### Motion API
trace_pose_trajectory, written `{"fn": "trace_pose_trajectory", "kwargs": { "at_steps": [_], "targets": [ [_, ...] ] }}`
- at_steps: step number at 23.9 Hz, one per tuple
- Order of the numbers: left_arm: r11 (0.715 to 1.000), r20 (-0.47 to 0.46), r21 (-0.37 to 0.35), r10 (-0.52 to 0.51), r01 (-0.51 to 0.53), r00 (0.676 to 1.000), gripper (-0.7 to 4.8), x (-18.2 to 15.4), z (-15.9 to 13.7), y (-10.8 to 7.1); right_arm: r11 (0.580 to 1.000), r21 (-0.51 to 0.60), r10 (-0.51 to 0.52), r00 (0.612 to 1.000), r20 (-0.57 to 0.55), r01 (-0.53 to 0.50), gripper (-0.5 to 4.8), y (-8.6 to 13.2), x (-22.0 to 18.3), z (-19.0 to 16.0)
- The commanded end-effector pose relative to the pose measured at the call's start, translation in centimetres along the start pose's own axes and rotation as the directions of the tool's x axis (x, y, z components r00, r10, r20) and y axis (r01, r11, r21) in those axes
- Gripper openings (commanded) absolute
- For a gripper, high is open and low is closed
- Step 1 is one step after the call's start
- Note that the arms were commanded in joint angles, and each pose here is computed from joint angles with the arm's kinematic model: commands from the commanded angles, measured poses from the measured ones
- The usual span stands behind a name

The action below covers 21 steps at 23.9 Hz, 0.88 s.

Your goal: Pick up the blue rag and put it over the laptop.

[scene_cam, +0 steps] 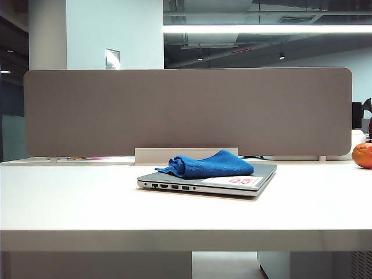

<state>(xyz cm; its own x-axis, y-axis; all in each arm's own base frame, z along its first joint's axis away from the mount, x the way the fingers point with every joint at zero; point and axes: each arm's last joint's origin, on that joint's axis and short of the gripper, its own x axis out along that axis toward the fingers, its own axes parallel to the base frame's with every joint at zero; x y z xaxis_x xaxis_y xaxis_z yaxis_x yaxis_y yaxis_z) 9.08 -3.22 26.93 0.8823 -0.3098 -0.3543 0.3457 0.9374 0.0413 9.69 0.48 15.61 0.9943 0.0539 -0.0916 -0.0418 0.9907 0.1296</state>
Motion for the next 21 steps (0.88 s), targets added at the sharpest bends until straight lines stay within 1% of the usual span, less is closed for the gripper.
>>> {"fn": "trace_pose_trajectory", "kwargs": {
  "at_steps": [1, 4, 6, 9, 10, 13, 16, 21],
  "targets": [
    [0.998, 0.063, 0.057, 0.009, -0.012, 0.998, -0.06, 0.3, 0.4, 0.0, 1.000, -0.004, -0.002, 1.000, 0.011, 0.002, -0.01, 0.0, 0.0, 0.0],
    [0.998, 0.193, 0.031, 0.047, -0.054, 0.980, -0.06, 1.6, 0.0, 0.5, 1.000, -0.004, -0.002, 1.000, 0.011, 0.002, -0.01, 0.0, 0.0, 0.0],
    [0.997, 0.246, -0.020, 0.077, -0.074, 0.966, -0.06, 2.3, -0.9, 1.0, 1.000, -0.004, -0.002, 1.000, 0.011, 0.002, 0.00, 0.0, 0.0, 0.0],
    [0.984, 0.276, -0.115, 0.164, -0.136, 0.947, -0.06, 3.1, -2.5, 2.1, 1.000, -0.004, -0.002, 1.000, 0.011, 0.002, -0.01, 0.0, 0.0, 0.0],
    [0.971, 0.278, -0.163, 0.215, -0.175, 0.936, -0.06, 3.1, -3.2, 2.7, 1.000, -0.004, -0.002, 1.000, 0.011, 0.002, -0.01, 0.0, 0.0, 0.0],
    [0.949, 0.292, -0.221, 0.285, -0.226, 0.913, -0.06, 2.8, -4.1, 3.4, 1.000, -0.004, -0.002, 1.000, 0.011, 0.002, 0.00, 0.0, 0.0, 0.0],
    [0.940, 0.344, -0.229, 0.322, -0.255, 0.882, -0.06, 2.3, -4.7, 3.5, 1.000, -0.004, -0.002, 1.000, 0.011, 0.002, -0.01, 0.0, 0.0, 0.0],
    [0.942, 0.440, -0.222, 0.326, -0.251, 0.836, -0.06, 2.0, -5.7, 3.3, 1.000, -0.004, -0.002, 1.000, 0.011, 0.002, -0.01, 0.0, 0.0, 0.0]
  ]
}}
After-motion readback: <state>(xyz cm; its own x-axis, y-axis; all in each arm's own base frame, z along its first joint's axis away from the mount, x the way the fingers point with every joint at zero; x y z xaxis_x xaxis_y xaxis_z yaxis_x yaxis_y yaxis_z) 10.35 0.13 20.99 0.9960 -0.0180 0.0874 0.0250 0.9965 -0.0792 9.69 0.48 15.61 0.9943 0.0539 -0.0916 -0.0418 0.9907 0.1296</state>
